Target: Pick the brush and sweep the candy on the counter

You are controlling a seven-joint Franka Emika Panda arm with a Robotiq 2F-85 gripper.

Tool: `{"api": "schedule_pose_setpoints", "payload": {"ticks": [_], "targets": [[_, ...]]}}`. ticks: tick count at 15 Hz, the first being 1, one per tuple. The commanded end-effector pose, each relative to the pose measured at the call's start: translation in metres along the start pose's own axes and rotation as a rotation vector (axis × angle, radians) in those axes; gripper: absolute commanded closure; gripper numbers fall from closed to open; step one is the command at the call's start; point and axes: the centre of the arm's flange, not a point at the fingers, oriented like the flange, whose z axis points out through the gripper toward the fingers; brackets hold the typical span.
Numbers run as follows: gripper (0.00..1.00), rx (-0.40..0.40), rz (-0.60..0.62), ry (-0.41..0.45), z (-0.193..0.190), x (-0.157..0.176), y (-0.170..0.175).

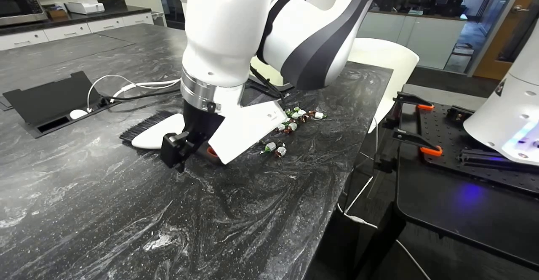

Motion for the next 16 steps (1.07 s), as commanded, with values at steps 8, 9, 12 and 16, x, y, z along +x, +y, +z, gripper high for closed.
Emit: {"api": "schedule_pose_setpoints", "payload": {"ticks": [8, 9, 12, 16], "targets": [[0.00, -0.032, -0.012, 0.147, 0.015, 0.031, 0.025], [0.00, -0.037, -0.022, 0.152, 0.018, 0.032, 0.027], [0.00, -0.042, -0.040, 0.146, 0.029, 0.030, 0.032], [0.00, -0.046, -0.044, 0.121, 0.042, 0.021, 0.034]]}}
